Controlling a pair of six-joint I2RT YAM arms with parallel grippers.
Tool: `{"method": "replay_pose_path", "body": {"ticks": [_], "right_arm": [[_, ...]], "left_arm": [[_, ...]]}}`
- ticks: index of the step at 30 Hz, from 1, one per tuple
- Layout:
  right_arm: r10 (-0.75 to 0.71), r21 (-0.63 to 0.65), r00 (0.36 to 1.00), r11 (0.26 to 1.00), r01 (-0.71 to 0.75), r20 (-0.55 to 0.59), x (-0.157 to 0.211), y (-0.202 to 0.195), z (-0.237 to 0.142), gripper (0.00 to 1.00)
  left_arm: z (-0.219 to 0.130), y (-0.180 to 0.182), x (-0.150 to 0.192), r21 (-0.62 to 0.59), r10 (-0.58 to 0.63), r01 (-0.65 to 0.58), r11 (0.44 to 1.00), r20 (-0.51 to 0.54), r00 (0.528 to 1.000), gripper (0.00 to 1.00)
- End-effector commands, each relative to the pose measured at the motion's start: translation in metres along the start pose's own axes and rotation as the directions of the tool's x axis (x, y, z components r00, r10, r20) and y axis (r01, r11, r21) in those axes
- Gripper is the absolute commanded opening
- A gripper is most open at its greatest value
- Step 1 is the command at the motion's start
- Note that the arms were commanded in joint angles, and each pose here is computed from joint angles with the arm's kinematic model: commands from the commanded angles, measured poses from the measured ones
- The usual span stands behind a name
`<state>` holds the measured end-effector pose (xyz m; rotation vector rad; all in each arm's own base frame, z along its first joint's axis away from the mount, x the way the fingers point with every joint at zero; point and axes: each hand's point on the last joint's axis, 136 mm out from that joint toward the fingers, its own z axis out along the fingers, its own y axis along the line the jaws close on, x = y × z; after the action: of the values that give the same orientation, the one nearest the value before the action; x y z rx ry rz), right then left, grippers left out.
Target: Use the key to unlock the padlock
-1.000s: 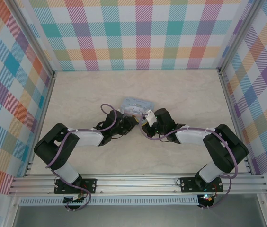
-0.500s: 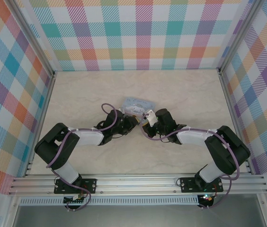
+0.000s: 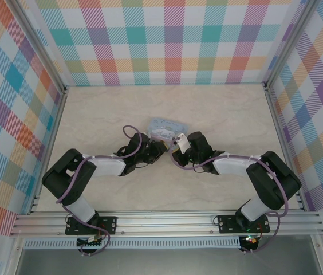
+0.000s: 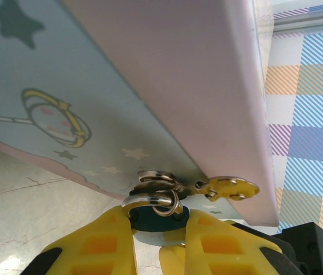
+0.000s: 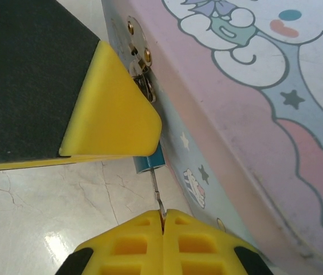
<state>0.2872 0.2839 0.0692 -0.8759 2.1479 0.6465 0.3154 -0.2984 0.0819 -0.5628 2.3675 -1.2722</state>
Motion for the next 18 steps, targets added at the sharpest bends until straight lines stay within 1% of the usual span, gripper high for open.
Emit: {"method": "replay_pose_path", "body": {"ticks": [1,6,10,14,18], "right_arm": [[-0.022,-0.077,0.995,0.997,0.03,0.101,-0.033,0.014,0.005,0.04],[-0.039,-0.076,0.994,0.996,0.047,0.105,-0.031,0.012,0.012,0.04],[-0.026,-0.107,0.995,0.994,0.036,0.096,-0.03,0.016,0.016,0.04],[-0.015,-0.107,0.995,0.994,0.025,0.097,-0.027,0.016,0.015,0.04],[0.003,-0.157,0.992,0.987,0.017,0.128,-0.038,0.026,0.006,0.04]], "left_arm": [[0.003,-0.011,0.011,0.027,-0.009,0.01,1.0,-0.043,0.999,0.1],[-0.001,-0.018,0.01,0.035,-0.007,0.009,0.999,-0.042,0.999,0.1],[0.0,-0.019,0.009,0.038,-0.01,0.012,0.999,-0.038,0.999,0.1],[0.002,-0.018,0.009,0.04,-0.014,0.015,0.999,-0.038,0.999,0.09],[0.004,-0.011,0.01,0.011,0.005,-0.005,1.0,-0.041,0.999,0.09]]}}
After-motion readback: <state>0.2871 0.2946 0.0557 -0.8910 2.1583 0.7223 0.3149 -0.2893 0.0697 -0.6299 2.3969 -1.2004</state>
